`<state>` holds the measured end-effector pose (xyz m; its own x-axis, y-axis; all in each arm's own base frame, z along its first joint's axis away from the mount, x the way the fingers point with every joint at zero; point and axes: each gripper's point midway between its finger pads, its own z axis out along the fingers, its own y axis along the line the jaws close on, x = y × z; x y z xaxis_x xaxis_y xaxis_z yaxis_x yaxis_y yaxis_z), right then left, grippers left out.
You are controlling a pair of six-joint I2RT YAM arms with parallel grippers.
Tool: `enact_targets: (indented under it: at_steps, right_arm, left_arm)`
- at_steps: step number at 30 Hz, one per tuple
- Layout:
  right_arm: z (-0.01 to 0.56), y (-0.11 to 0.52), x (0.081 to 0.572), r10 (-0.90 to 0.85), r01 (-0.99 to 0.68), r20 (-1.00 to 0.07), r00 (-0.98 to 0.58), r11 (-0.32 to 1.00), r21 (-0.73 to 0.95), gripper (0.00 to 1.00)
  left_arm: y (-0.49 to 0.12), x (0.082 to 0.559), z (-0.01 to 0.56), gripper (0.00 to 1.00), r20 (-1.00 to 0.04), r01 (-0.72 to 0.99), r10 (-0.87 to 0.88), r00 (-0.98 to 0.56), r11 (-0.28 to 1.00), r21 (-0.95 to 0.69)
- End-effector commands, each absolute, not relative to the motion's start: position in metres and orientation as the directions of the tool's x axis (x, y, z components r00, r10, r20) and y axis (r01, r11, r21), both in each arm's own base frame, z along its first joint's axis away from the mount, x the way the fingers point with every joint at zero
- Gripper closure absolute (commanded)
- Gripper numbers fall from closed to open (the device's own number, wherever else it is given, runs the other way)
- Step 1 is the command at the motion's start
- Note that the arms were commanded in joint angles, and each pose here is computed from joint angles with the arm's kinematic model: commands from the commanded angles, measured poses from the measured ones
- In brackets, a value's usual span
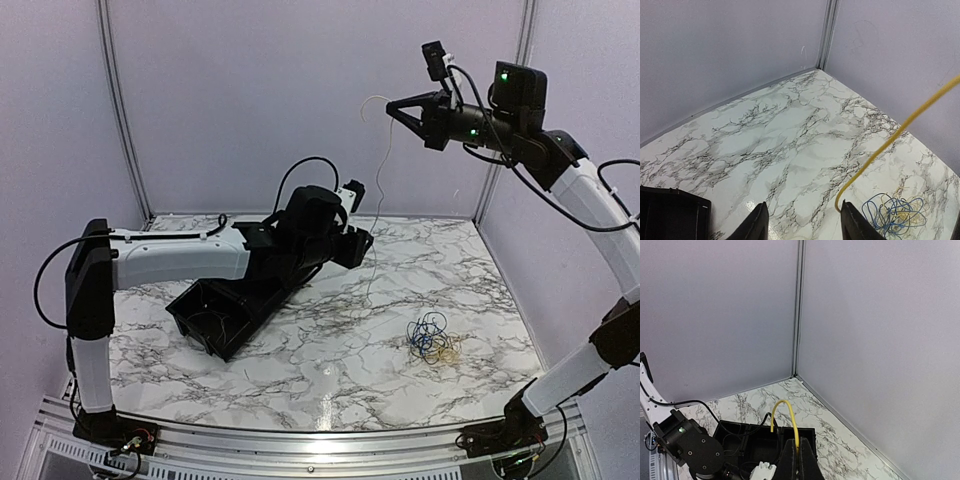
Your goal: Untangle the cables
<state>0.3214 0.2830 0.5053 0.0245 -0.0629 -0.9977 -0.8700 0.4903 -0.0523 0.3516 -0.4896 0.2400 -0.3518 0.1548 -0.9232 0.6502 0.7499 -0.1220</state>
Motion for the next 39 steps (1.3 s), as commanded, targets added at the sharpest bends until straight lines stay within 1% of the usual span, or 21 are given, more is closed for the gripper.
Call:
enact_targets:
  at_steps: [1,3,6,10,12,15,18,22,24,29,35,39]
  right_arm:
    - [0.526,0.283,0.312,-0.030,-0.874,-0.998,0.058,0.482,-0.065,1.00]
    - [0.527,0.283,0.312,-0.031,-0.872,-0.998,0.059,0.484,-0.066,1.00]
    - [0.528,0.282,0.312,-0.031,-0.869,-0.998,0.062,0.489,-0.069,1.00]
    - [0.528,0.281,0.313,-0.035,-0.867,-0.997,0.064,0.494,-0.073,1.00]
    - [0.528,0.281,0.313,-0.035,-0.866,-0.997,0.064,0.495,-0.073,1.00]
    - [0.528,0.281,0.314,-0.034,-0.864,-0.997,0.067,0.498,-0.075,1.00]
    - [0.530,0.280,0.315,-0.036,-0.859,-0.997,0.075,0.504,-0.083,1.00]
    - [0.530,0.278,0.314,-0.043,-0.852,-0.995,0.086,0.514,-0.096,1.00]
    - [0.528,0.277,0.313,-0.047,-0.851,-0.995,0.087,0.515,-0.099,1.00]
    - [0.525,0.278,0.313,-0.049,-0.854,-0.995,0.081,0.511,-0.095,1.00]
    - [0.524,0.280,0.315,-0.048,-0.859,-0.996,0.073,0.504,-0.087,1.00]
    - [0.523,0.281,0.316,-0.047,-0.862,-0.997,0.066,0.500,-0.081,1.00]
  left_arm:
    - [-0.507,0.358,0.246,0.55,-0.939,0.698,0.133,-0.317,0.703,-0.136]
    - [-0.511,0.361,0.243,0.62,-0.938,0.707,0.126,-0.322,0.692,-0.149]
    - [-0.513,0.364,0.246,0.64,-0.944,0.719,0.095,-0.316,0.673,-0.173]
    - [-0.516,0.367,0.248,0.74,-0.943,0.728,0.078,-0.325,0.657,-0.196]
    - [-0.516,0.368,0.250,0.75,-0.942,0.727,0.065,-0.329,0.654,-0.209]
    - [-0.518,0.367,0.254,0.69,-0.938,0.735,0.052,-0.342,0.637,-0.233]
    - [-0.506,0.364,0.258,0.59,-0.927,0.706,0.039,-0.373,0.661,-0.257]
    - [-0.458,0.359,0.243,0.53,-0.902,0.583,0.039,-0.431,0.774,-0.246]
    - [-0.439,0.351,0.246,0.52,-0.909,0.572,0.028,-0.415,0.785,-0.237]
    - [-0.431,0.334,0.253,0.50,-0.919,0.627,0.041,-0.392,0.743,-0.234]
    - [-0.458,0.324,0.260,0.44,-0.924,0.727,0.074,-0.374,0.642,-0.243]
    - [-0.481,0.324,0.264,0.44,-0.923,0.769,0.075,-0.377,0.580,-0.267]
